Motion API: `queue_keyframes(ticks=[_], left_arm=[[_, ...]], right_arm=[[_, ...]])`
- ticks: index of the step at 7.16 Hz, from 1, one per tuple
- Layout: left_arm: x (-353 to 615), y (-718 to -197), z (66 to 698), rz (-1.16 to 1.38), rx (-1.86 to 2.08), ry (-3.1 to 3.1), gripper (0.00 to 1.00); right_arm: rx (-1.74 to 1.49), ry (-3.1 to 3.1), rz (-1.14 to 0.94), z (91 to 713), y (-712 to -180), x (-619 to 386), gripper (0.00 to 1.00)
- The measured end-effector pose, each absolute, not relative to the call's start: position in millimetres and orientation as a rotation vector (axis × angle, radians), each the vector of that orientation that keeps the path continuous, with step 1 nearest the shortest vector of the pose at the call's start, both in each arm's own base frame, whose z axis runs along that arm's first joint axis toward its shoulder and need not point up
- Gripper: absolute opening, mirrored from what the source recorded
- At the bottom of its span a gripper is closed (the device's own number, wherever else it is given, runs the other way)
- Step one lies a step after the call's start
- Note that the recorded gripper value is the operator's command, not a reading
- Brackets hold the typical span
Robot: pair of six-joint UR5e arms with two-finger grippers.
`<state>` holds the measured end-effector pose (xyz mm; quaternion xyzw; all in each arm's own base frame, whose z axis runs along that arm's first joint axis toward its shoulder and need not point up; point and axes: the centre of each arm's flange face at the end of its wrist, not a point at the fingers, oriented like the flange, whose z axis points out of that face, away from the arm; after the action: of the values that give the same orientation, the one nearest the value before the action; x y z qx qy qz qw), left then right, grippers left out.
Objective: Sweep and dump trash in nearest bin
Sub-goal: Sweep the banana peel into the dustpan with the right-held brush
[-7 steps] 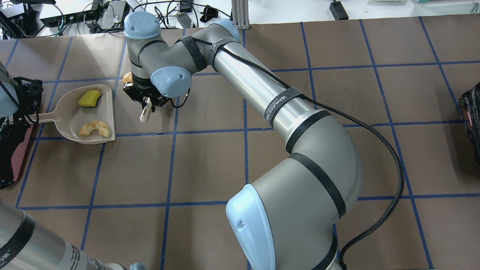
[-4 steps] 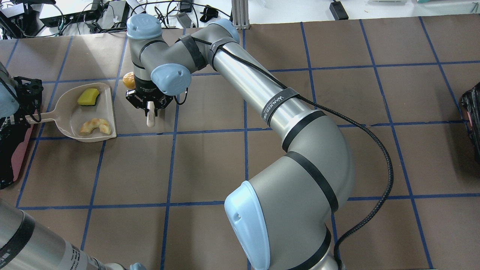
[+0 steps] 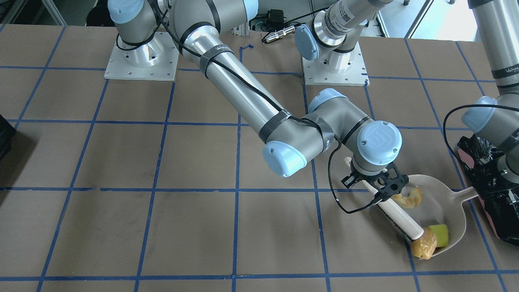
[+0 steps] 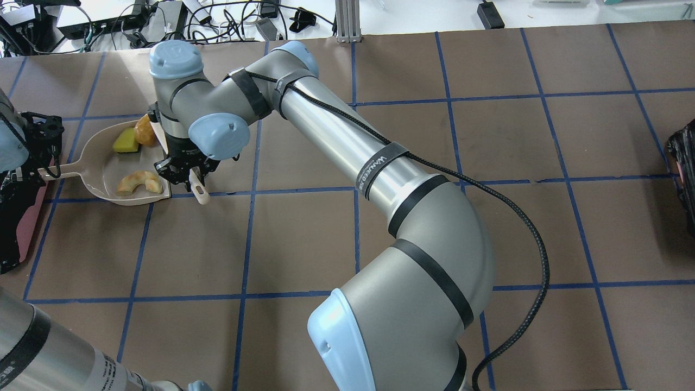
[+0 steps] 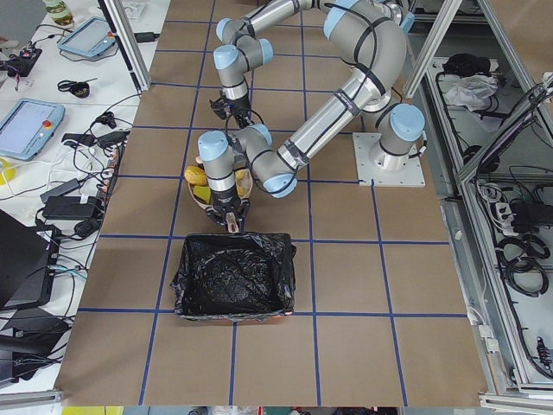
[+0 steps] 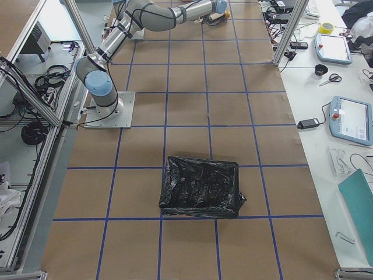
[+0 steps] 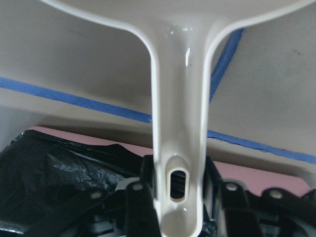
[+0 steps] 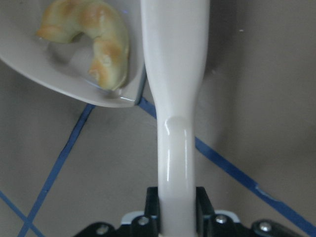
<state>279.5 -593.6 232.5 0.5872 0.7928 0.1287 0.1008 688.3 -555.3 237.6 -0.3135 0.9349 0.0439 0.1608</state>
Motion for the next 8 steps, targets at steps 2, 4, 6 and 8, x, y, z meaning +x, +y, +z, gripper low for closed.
queue_keyframes(ticks=[2,4,6,8], left_arm=[[279.4,-593.7,232.4,0.379,1.738,2.342,0.0],[279.1,-593.9,232.3,0.374,1.745,2.339,0.0],[273.5,-596.6,235.2,0.302,1.807,2.325,0.0],[263.4,-599.0,242.8,0.16,1.915,2.309,0.0]], right_arm=[[-1.017,2.625,0.097,252.0,-510.3,723.8,0.0],[-0.992,2.65,0.114,272.4,-497.9,719.7,0.0],[-0.715,2.754,0.165,289.8,-525.6,683.0,0.0],[-0.334,2.857,0.249,297.6,-533.2,645.3,0.0]])
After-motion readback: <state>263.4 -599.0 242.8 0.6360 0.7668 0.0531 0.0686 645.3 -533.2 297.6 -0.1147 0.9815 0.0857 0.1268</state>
